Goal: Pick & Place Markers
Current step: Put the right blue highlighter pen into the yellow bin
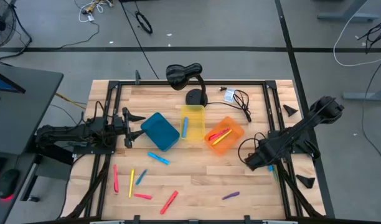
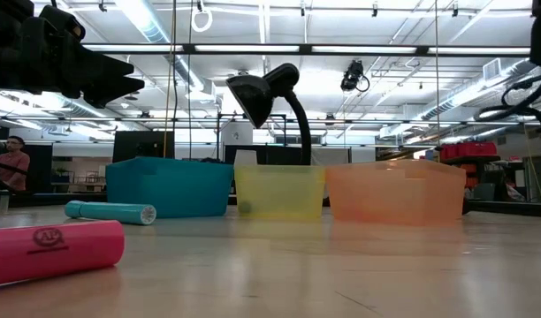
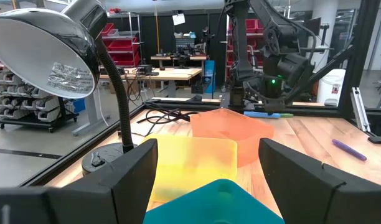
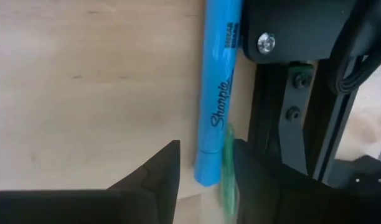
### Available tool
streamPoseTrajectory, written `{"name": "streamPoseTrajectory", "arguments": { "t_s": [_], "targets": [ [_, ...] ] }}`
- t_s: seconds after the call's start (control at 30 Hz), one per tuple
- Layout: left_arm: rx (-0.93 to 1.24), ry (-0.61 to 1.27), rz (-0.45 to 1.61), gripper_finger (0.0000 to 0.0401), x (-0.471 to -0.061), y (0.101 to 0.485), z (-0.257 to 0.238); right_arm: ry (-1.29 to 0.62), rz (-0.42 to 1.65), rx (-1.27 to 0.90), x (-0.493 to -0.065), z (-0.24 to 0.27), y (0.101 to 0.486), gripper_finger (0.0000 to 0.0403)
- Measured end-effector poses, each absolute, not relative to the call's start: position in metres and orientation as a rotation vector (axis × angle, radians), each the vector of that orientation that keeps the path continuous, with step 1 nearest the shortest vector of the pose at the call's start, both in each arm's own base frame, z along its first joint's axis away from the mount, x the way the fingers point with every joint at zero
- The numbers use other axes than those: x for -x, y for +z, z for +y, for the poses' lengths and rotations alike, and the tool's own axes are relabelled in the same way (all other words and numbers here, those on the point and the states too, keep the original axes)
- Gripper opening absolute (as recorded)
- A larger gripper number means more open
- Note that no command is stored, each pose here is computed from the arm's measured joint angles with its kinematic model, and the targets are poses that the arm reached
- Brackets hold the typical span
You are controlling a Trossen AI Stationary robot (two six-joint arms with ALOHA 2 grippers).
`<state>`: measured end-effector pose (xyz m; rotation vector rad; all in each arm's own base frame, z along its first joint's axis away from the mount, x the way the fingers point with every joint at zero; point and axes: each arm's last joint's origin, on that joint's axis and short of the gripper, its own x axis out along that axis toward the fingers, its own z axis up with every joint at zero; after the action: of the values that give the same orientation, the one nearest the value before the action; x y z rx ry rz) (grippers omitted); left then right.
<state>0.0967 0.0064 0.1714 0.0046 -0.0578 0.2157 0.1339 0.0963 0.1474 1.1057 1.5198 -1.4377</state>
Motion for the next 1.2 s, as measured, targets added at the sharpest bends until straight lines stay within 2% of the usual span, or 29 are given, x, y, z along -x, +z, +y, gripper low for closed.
{"name": "streamPoseTrajectory", "arguments": {
  "t_s": [0.33,0.53,0.63,0.9,1.2],
  "targets": [
    [-0.005,0.216,-0.057,0.0286,-0.097,0.171,0.006,-1.566,1.507,-1.067,-0.136,0.093,0.128,0.015],
    [-0.005,0.216,-0.057,0.0286,-0.097,0.171,0.006,-1.572,1.52,-1.106,-0.136,0.088,0.12,0.0146],
    [-0.005,0.216,-0.057,0.0286,-0.097,0.171,0.006,-1.556,1.527,-1.105,-0.137,0.087,0.119,0.0127],
    [-0.005,0.216,-0.057,0.0286,-0.097,0.171,0.006,-1.518,1.525,-1.095,-0.139,0.087,0.119,0.0038],
    [-0.005,0.215,-0.057,0.0286,-0.097,0.171,0.006,-1.449,1.491,-1.049,-0.147,0.09,0.131,0.0046]
  ]
}}
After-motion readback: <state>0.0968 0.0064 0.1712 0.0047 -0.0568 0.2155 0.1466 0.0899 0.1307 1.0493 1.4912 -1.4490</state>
